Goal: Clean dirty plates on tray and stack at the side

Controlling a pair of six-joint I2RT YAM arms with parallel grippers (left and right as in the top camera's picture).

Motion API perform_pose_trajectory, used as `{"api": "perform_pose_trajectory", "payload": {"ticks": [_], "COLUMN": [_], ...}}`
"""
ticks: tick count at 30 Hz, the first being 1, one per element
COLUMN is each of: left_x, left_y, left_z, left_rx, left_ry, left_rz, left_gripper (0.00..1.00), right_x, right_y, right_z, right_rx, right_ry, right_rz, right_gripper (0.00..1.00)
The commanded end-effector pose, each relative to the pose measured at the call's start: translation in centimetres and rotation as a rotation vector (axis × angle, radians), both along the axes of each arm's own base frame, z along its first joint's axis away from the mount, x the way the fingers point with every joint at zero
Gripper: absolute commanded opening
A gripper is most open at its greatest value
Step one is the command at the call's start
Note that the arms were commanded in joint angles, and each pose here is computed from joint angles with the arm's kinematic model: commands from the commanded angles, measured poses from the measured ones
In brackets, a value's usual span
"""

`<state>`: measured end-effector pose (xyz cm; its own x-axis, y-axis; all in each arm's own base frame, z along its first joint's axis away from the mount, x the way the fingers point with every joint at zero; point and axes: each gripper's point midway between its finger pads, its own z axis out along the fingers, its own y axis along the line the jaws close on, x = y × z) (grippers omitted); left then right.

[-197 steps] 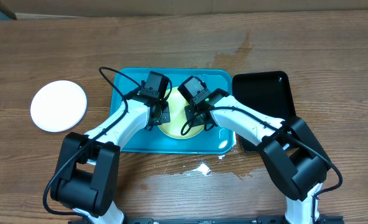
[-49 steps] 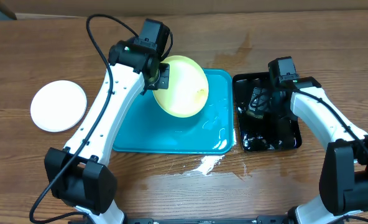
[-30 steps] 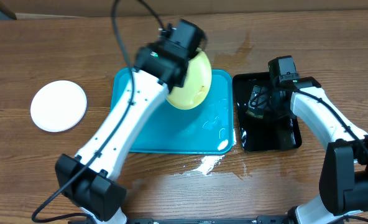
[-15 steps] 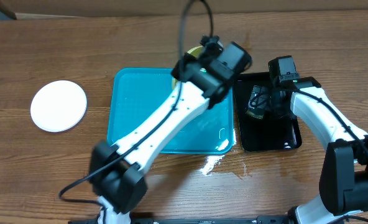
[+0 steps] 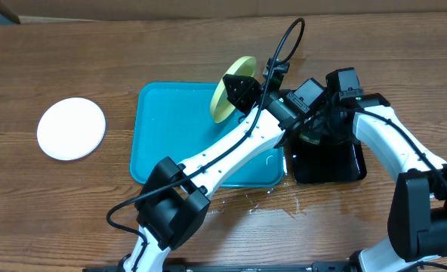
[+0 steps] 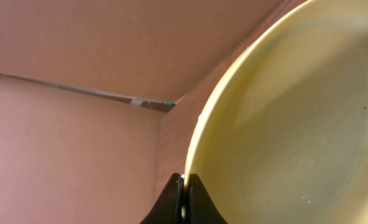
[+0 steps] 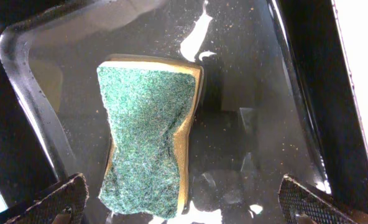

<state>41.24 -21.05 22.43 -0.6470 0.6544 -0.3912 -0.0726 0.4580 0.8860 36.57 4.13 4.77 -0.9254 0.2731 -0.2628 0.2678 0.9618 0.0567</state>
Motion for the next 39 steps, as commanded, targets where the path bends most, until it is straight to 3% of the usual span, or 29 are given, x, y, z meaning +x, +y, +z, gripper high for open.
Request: {"api": "perform_pose_trajectory", "payload": {"ticks": [1,7,12,29,32,34,39], "left_x": [-0.7,-2.0,-2.5,-1.9,-1.9,-1.7,-1.2], "left_y": [-0.4,-2.3,-2.4,-2.1,-2.1,-1.7,-0.8], "left_z": [1.3,1.2,1.2,0.7,0.4,0.6,-1.4], "left_rx": [-0.061,-0.132,-0.117,-0.237,-0.187,-0.245,-0.228], "left_ry": [-0.064,-0.108,-0.097,-0.154,-0.071,-0.135,0.048], "left_rz": [0.008,-0.018,-0.026,0.019,-0.008,0.024,0.014], "left_gripper": [0.04,0.04,0.04,0.04,0.04,0.04,0.04], "right_x": [0.1,0.1,0.1,0.1,0.1,0.1,0.1], "right_y": [0.0,0.0,0.0,0.0,0.0,0.0,0.0], "right_z": [0.1,0.1,0.1,0.1,0.1,0.1,0.1], "right_rx": [0.004,0.004,0.004,0.004,0.004,0.004,0.004], "right_ry": [-0.004,-0.004,-0.004,-0.004,-0.004,-0.004,-0.004], "right_rz": [-0.006,-0.006,-0.006,-0.006,-0.006,-0.006,-0.006], "right_gripper": [1.00,1.00,1.00,1.00,1.00,1.00,1.00]}}
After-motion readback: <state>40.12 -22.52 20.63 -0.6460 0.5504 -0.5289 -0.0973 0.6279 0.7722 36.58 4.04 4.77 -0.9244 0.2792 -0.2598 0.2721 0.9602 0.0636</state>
